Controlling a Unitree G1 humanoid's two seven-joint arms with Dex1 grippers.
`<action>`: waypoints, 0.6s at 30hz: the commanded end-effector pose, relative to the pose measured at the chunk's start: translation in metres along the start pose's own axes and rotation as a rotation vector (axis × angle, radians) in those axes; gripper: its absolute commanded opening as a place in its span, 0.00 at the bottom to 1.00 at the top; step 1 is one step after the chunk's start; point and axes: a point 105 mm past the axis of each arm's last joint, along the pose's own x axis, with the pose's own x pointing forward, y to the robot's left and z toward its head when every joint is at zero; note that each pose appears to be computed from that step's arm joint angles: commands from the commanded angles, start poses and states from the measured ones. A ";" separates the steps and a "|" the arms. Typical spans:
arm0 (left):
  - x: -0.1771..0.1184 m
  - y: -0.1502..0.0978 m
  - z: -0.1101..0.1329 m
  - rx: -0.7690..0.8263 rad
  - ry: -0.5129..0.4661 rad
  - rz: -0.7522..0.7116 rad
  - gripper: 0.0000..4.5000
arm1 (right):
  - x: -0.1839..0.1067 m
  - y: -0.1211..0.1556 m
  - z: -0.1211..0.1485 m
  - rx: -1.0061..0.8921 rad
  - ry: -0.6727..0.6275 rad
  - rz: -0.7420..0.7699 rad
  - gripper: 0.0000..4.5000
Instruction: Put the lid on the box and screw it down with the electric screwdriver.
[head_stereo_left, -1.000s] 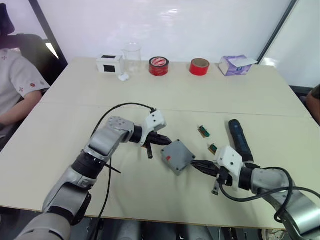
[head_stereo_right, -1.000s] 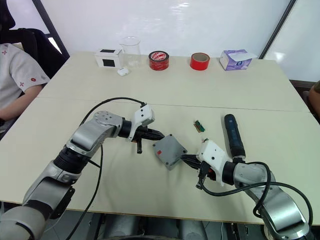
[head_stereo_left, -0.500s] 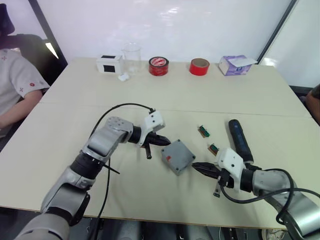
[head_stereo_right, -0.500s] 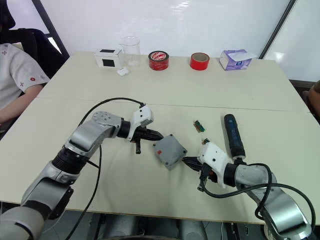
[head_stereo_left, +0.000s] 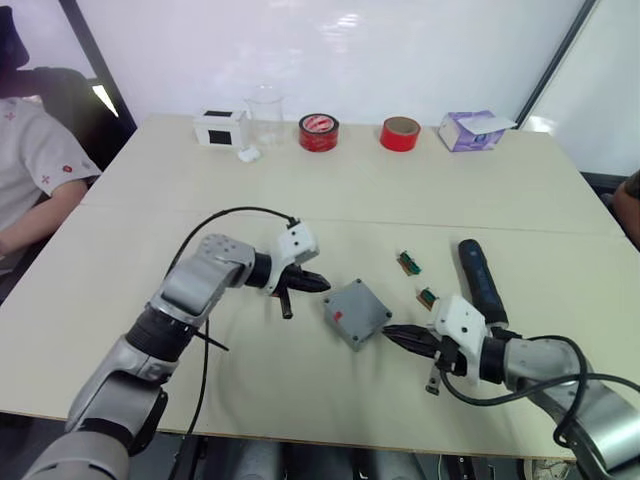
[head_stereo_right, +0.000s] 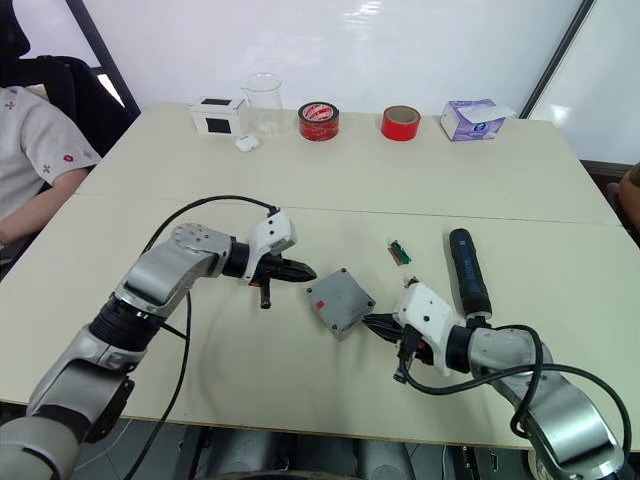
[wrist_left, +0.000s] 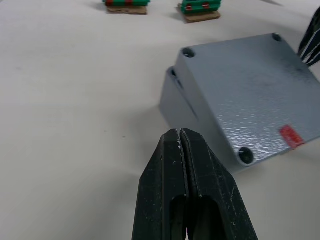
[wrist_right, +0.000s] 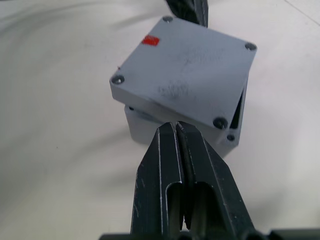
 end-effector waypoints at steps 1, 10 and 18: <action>0.000 -0.006 0.012 0.035 -0.032 -0.013 0.00 | 0.003 0.004 0.015 -0.030 -0.042 0.011 0.01; 0.006 -0.012 0.017 0.044 -0.039 -0.038 0.00 | 0.006 0.004 0.014 -0.030 -0.035 0.006 0.01; 0.013 -0.017 0.019 0.056 -0.043 -0.066 0.00 | 0.002 0.002 0.013 -0.028 -0.033 -0.011 0.01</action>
